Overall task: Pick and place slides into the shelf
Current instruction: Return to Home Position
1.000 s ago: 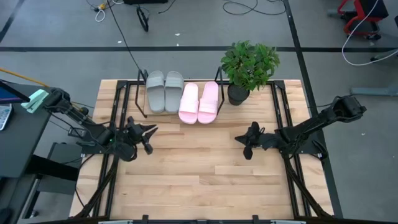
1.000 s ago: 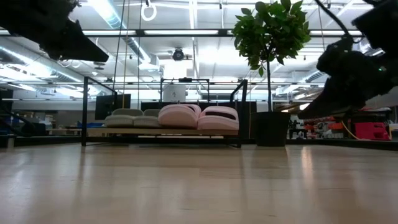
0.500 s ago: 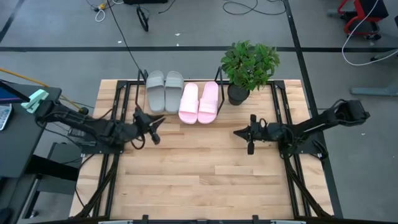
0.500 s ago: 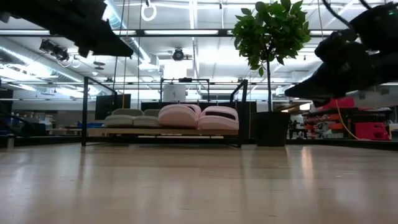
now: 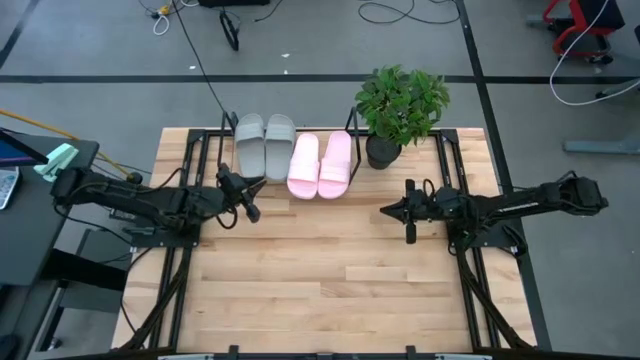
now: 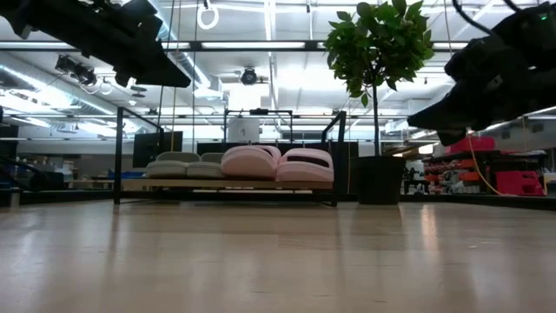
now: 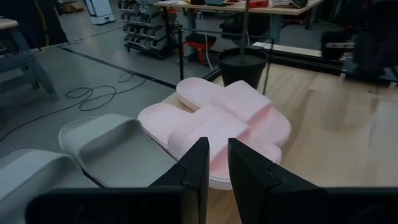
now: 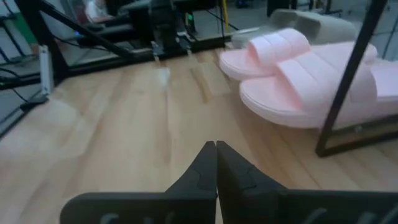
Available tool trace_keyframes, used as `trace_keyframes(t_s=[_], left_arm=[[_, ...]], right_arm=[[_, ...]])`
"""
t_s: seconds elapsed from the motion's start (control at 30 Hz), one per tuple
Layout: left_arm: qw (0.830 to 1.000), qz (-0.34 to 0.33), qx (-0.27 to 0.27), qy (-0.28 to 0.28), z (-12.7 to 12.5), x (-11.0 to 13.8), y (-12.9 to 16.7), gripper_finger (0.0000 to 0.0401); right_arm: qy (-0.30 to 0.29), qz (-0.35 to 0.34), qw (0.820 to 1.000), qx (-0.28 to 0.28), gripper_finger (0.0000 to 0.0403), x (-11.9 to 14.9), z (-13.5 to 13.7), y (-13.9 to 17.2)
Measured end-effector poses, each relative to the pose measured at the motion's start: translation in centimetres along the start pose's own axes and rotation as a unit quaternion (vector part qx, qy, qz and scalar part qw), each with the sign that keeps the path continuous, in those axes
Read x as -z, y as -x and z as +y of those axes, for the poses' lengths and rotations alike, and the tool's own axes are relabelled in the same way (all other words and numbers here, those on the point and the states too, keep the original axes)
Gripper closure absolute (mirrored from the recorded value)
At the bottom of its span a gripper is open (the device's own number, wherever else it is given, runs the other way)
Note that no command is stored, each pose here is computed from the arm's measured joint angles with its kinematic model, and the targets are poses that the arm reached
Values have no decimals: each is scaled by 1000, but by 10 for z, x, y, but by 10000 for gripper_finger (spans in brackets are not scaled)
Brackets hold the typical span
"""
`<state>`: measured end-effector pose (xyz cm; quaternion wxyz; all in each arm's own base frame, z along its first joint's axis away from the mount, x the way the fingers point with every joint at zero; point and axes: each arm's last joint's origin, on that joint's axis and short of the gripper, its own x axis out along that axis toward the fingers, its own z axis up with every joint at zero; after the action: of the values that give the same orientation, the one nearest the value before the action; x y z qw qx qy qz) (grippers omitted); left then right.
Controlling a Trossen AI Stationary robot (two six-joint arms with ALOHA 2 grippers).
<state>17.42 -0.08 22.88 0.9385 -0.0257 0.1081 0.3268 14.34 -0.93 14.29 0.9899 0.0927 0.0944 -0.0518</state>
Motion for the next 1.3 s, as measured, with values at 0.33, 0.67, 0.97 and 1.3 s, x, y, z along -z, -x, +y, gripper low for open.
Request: trace_keyframes(t_s=[0.33, 0.67, 0.97, 1.3], left_arm=[[1000, 4, -20, 0, 6, 0, -4, 340], [1000, 9, -19, -1, 9, 0, -7, 337], [1000, 9, -20, -1, 10, 0, -8, 337], [1000, 11, -8, -1, 9, 0, -8, 339]], right_arm=[[6, -11, 1000, 26, 403, -3, 0, 23], [12, -50, 999, 9, 403, -7, 1, 40], [13, -62, 998, -2, 403, -9, 2, 42], [14, -109, 990, -84, 403, -17, 12, 49]])
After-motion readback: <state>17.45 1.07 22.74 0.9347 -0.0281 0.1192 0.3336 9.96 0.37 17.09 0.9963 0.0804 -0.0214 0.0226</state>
